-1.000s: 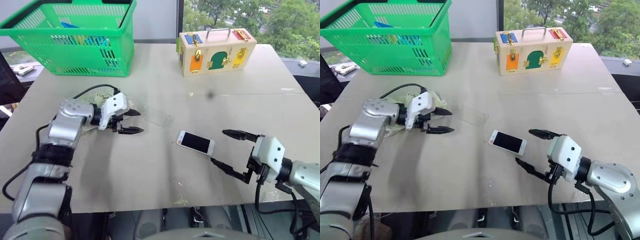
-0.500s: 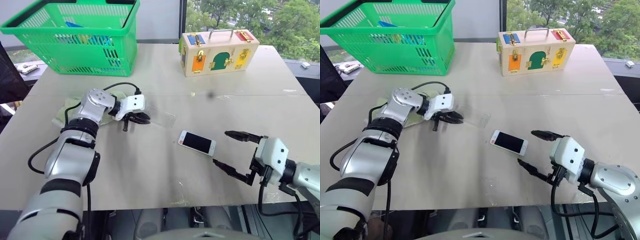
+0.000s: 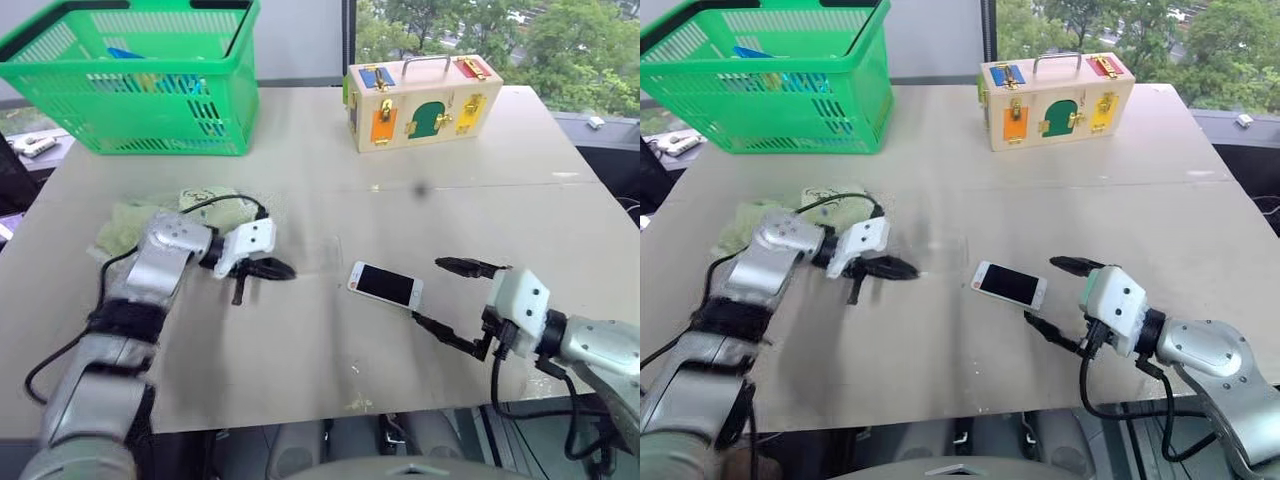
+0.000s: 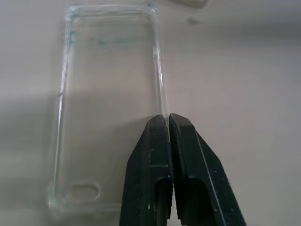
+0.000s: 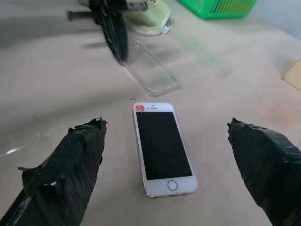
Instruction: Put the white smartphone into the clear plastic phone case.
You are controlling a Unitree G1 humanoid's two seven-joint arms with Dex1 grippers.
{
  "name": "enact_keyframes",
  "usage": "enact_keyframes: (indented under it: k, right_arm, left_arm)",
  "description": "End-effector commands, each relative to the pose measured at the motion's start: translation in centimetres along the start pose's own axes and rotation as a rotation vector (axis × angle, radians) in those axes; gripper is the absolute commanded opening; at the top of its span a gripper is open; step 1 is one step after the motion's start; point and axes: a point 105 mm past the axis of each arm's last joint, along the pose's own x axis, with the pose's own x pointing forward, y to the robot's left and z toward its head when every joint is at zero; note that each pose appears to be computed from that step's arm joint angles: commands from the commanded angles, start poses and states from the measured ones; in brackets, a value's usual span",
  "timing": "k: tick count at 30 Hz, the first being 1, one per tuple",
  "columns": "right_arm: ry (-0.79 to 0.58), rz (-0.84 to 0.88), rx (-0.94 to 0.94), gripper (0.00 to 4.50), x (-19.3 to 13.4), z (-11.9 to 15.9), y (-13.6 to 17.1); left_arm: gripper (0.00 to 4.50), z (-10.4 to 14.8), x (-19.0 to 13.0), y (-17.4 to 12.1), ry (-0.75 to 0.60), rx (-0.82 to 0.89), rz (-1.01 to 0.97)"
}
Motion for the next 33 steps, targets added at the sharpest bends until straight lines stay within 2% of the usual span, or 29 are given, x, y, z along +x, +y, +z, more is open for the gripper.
enact_keyframes:
  k: [1, 5, 8, 12, 19, 26, 28, 29, 30, 31, 33]
  right_arm:
    - [0.027, 0.049, -0.01, 4.5, 0.7, -0.5, 0.0]
    - [0.103, 0.091, 0.122, 4.5, 2.6, -2.7, -1.2]
    - [0.153, 0.125, 0.089, 4.5, 3.8, -3.5, -1.6]
    - [0.236, 0.052, 0.069, 4.5, 5.5, -5.1, -3.4]
    - [0.281, 0.169, 0.13, 4.5, 7.1, -6.3, -1.5]
    - [0.353, 0.222, 0.161, 4.5, 7.1, -7.9, -0.4]
    - [0.366, 0.214, 0.162, 4.0, 7.0, -8.2, -0.6]
    - [0.369, 0.213, 0.162, 3.64, 7.0, -8.3, -0.6]
    - [0.37, 0.212, 0.161, 3.21, 7.0, -8.3, -0.7]
    - [0.37, 0.212, 0.16, 2.94, 6.9, -8.3, -0.7]
    - [0.37, 0.213, 0.157, 2.93, 6.8, -8.2, -0.8]
  left_arm:
    - [0.09, 2.0, -1.5, -1.1, -0.025, 0.024, 0.06]
    - [0.09, 1.8, -1.6, -2.3, -0.035, -0.025, 0.093]
    - [0.09, 1.1, -1.5, -2.6, -0.005, -0.011, 0.104]
    - [0.09, 0.6, -1.5, -2.9, -0.015, 0.021, 0.121]
    - [0.09, 0.3, -1.4, -3.6, -0.055, 0.034, 0.148]
    - [0.09, 0.2, -1.4, -3.3, -0.071, 0.013, 0.173]
    - [0.0, 0.2, -1.6, -3.3, -0.088, -0.032, 0.164]
    - [0.58, 0.3, -1.7, -3.3, -0.1, -0.053, 0.158]
    - [0.84, 0.5, -1.8, -3.2, -0.116, -0.073, 0.155]
    - [1.3, 0.6, -2.0, -3.1, -0.129, -0.084, 0.158]
    - [2.26, 0.9, -2.3, -3.0, -0.154, -0.09, 0.176]
